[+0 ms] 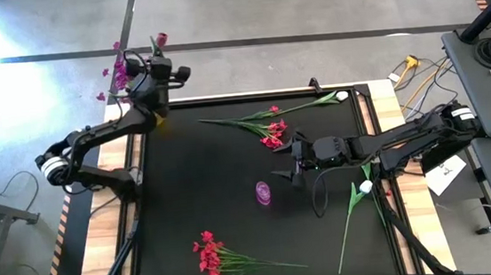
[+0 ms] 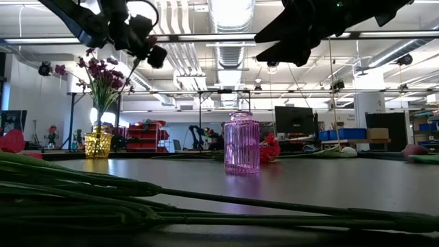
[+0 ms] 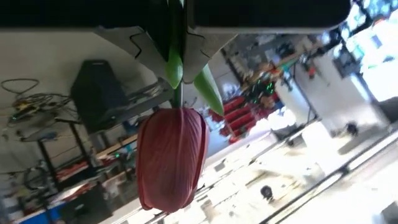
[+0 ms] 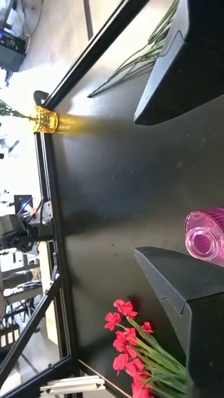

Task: Sort flowers into vase by color
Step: Put the left dark red tulip into the yellow vase

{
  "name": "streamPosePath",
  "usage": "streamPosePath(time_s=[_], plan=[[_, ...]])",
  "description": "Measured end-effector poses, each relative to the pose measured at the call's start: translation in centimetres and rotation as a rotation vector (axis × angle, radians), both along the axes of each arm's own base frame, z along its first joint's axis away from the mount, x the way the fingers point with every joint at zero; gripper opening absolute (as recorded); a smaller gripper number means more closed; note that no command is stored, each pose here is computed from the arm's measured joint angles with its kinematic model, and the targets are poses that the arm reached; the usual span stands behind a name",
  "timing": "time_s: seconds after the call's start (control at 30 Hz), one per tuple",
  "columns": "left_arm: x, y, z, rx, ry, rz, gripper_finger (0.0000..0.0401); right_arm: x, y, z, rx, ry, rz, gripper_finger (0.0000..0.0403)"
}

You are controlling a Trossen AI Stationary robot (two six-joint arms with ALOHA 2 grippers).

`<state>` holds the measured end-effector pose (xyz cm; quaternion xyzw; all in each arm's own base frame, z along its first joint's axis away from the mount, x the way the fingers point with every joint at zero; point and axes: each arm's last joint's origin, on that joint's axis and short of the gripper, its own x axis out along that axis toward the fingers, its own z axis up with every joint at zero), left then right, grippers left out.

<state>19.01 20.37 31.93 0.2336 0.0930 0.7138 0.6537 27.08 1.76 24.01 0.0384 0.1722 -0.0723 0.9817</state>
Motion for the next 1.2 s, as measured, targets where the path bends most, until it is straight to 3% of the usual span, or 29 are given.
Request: streamPosePath(time_s=[0.3,0.43,0.57,0.7,0.9,1.07,1.2], plan=[[-2.6,1.5,-2.4,-0.044,-0.129,0.126,0.0,0.0,-0.1,0.1,-0.008,-0.004,-0.025,0.0327],[-3.6,1.7,-3.4,-0.088,-0.173,0.284,0.0002,0.1,-0.1,0.2,-0.008,-0.014,-0.025,0.0327],[-3.8,1.4,-4.3,-0.17,-0.103,0.421,0.0016,0.1,-0.1,0.3,-0.011,-0.014,-0.024,0.0327],[-3.6,0.8,-4.8,-0.224,-0.079,0.412,0.0036,0.1,-0.4,0.3,-0.009,-0.02,-0.035,0.0327],[-3.8,0.9,-4.8,-0.328,-0.15,0.298,0.0073,0.2,-0.5,0.5,0.004,-0.037,-0.045,0.0327],[-4.1,1.4,-2.6,-0.458,-0.225,0.258,0.0111,0.2,-0.5,0.4,0.033,-0.037,-0.048,0.0327],[-4.3,1.3,0.2,-0.554,-0.182,0.289,0.014,0.1,-0.7,0.3,0.067,-0.03,-0.076,0.0327]])
